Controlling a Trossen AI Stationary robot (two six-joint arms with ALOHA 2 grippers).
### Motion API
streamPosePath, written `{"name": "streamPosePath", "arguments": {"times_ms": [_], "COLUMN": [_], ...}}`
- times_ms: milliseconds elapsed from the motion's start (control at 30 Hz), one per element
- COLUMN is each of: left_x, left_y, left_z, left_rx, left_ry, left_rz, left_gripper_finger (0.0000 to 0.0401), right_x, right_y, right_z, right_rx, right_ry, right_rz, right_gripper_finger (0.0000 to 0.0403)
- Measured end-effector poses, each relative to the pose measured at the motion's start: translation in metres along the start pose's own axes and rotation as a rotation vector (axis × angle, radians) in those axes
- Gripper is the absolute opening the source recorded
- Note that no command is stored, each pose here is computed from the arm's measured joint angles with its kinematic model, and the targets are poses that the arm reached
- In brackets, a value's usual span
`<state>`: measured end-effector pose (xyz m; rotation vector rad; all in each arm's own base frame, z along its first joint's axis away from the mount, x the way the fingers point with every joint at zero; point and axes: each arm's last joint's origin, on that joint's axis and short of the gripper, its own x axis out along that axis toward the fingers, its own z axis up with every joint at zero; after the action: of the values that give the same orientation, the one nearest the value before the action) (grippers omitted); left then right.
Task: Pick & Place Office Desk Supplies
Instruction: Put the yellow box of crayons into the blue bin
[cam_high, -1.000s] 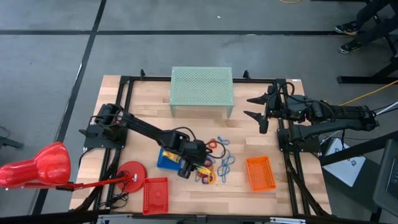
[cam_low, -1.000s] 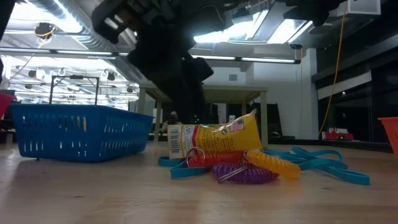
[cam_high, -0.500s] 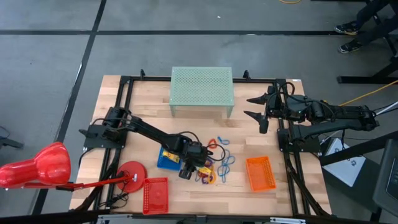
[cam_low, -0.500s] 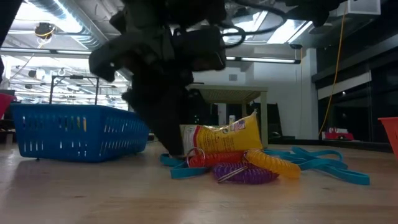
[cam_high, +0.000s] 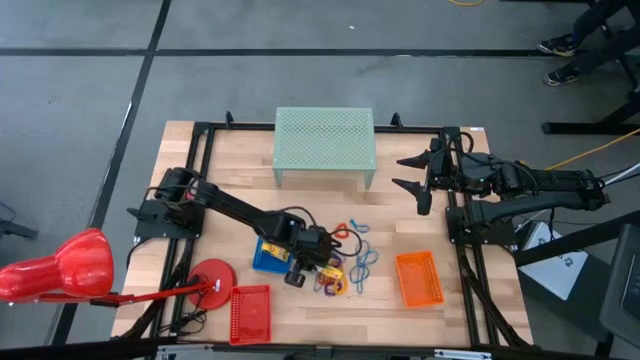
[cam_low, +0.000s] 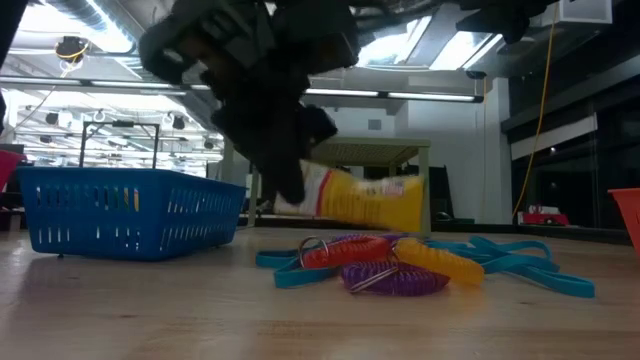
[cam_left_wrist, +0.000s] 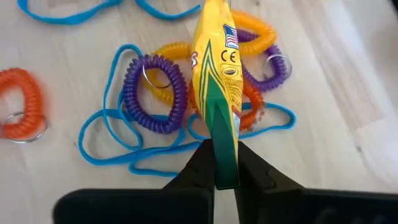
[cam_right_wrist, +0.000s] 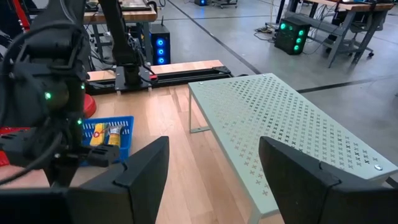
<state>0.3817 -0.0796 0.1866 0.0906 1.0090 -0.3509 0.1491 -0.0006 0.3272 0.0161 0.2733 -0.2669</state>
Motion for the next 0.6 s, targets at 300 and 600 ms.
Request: {"name": "streamPosePath", "arguments": {"times_ms": [300,600], "left_x": [-0.048,-0.117], "left_y": [-0.007,-0.016], "left_z": [-0.002,-0.017], "left_rx": [-0.001,-0.055], "left_ry": [0.034,0.017], "left_rz": [0.024,0.101], "left_gripper_finger": [0.0028,0.0026], "right_x": [0.000,0.000], "right_y": [0.000,0.000], "right_z": [0.000,-0.001], "right_rx": [-0.001,-0.004], "right_ry": [0.004,0.011], "right_rz": [-0.002,-0.001], "right_gripper_finger": [0.0250,0.0250]}}
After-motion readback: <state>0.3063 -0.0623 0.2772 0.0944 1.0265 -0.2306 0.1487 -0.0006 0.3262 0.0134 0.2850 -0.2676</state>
